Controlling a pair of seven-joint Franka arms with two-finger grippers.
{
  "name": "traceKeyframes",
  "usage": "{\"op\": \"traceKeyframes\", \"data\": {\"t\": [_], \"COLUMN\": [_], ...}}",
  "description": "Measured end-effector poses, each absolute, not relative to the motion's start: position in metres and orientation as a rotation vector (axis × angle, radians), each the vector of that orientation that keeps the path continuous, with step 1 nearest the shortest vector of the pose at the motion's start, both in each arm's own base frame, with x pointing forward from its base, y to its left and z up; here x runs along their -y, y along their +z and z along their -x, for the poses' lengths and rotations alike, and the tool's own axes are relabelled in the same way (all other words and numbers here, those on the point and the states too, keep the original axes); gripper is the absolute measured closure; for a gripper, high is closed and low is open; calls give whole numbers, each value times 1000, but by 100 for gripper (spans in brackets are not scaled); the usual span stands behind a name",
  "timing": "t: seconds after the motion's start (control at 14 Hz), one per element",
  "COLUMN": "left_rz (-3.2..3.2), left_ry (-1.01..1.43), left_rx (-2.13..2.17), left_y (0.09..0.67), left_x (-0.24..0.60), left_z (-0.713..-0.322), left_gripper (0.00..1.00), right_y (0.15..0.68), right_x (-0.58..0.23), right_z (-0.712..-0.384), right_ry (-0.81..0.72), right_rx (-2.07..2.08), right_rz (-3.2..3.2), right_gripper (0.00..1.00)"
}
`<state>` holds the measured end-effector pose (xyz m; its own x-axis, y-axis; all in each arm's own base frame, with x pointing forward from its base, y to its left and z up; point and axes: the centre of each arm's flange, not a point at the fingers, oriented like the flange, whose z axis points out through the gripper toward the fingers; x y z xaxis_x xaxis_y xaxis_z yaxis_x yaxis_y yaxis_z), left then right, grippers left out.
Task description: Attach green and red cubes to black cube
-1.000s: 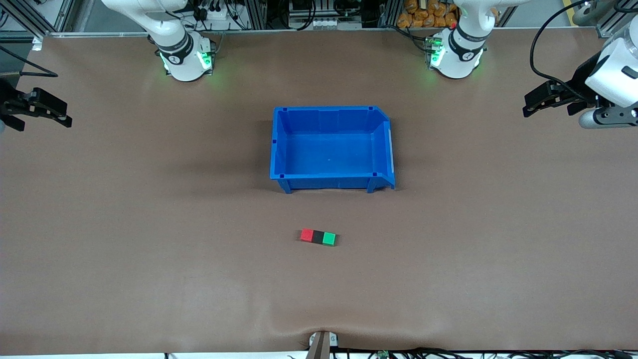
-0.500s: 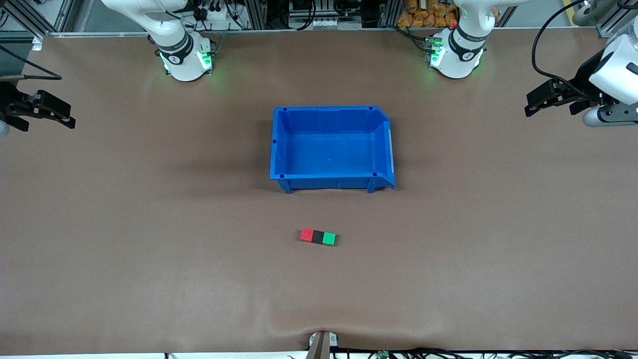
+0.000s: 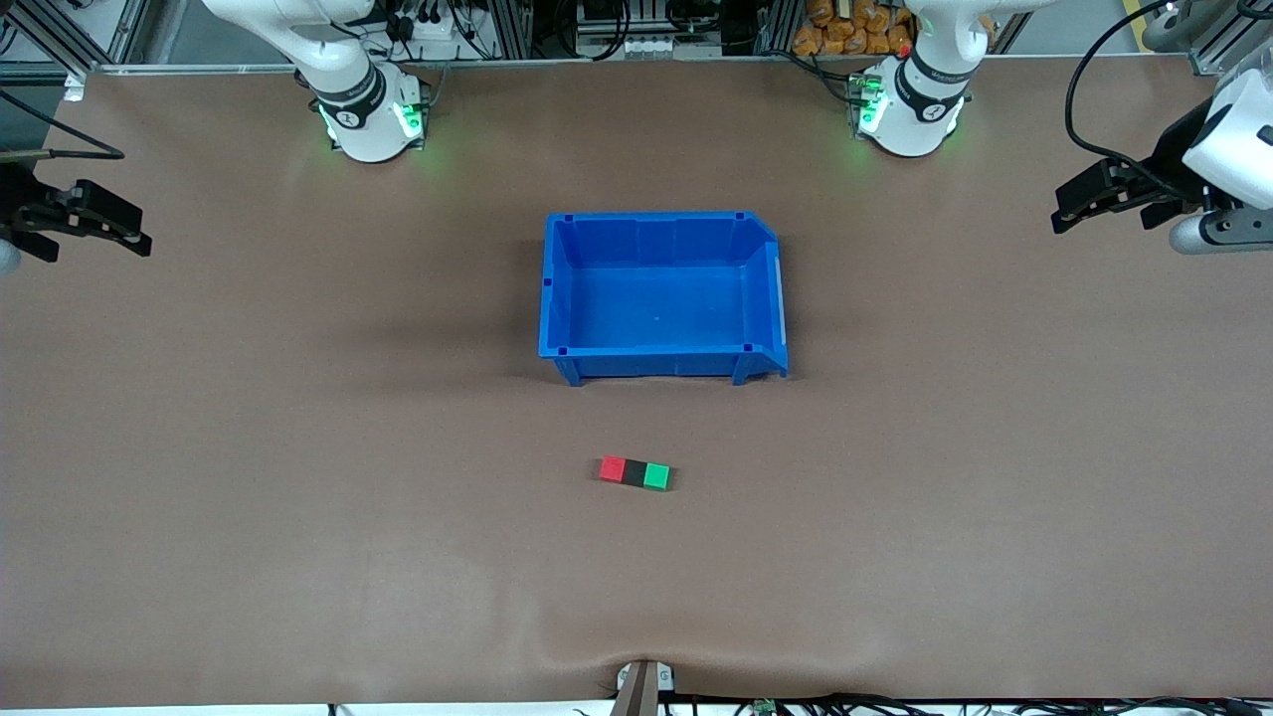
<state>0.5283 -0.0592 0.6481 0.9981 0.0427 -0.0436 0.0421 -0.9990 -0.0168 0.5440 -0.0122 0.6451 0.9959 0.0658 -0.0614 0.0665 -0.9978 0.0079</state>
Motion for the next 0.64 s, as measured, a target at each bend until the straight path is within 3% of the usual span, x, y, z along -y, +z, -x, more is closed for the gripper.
{"op": "traceKeyframes", "data": {"t": [0.64], "left_rz": [3125], "left_ry": [59], "left_rx": [88], "left_y": [653], "left_x": [52], "left_z": [-529], "left_gripper": [0], "right_y": [645], "right_x": [11], "right_z": [-544], "right_ry": [-96], "right_rx": [-108], "right_rz": [-3128], "right_gripper": [0]}}
